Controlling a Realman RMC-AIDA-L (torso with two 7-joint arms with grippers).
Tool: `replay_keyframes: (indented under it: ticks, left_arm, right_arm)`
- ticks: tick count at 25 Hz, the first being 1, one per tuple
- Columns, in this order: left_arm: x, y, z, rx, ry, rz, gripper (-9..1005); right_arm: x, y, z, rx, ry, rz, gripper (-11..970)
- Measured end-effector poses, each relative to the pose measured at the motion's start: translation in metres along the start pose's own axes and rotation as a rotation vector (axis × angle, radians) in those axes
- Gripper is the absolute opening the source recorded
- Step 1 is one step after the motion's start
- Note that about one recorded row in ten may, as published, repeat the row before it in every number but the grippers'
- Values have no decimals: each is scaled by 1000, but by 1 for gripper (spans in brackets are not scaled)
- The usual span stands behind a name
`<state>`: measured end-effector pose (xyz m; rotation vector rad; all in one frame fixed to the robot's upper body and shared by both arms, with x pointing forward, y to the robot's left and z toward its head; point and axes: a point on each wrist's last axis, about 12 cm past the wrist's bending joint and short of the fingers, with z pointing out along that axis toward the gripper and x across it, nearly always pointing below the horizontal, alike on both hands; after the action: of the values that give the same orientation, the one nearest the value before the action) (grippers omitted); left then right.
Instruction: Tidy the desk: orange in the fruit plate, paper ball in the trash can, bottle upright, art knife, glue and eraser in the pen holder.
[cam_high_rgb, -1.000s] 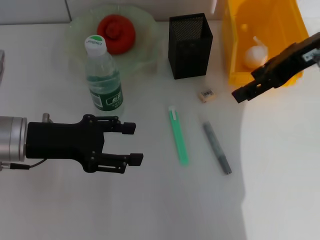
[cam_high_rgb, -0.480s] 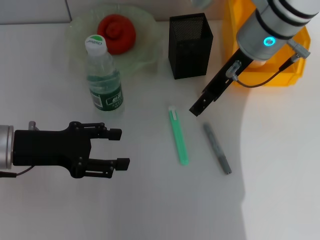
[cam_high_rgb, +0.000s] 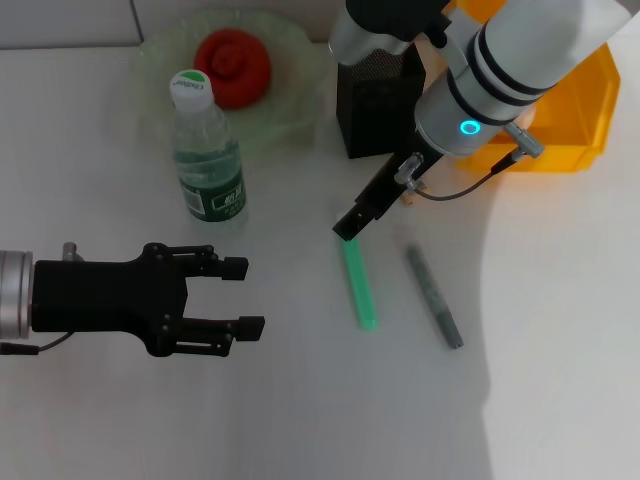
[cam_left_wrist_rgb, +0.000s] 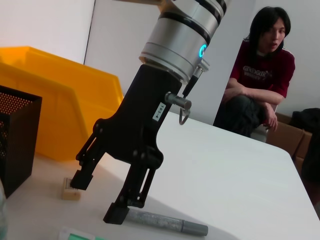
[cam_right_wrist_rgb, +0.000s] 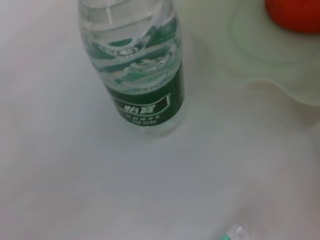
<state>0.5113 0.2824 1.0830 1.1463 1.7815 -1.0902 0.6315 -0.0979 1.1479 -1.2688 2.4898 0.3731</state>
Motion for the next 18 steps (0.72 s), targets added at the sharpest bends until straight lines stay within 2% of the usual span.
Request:
replay_keyframes:
  ticks: [7, 18]
  left_arm:
    - [1, -1, 2, 2, -3, -6, 783]
    - [2, -2, 6, 3, -9, -13, 783]
  right_arm:
    - [-2, 6, 20, 42, -29, 2, 842]
    - [3, 16, 33, 44, -18, 28, 842]
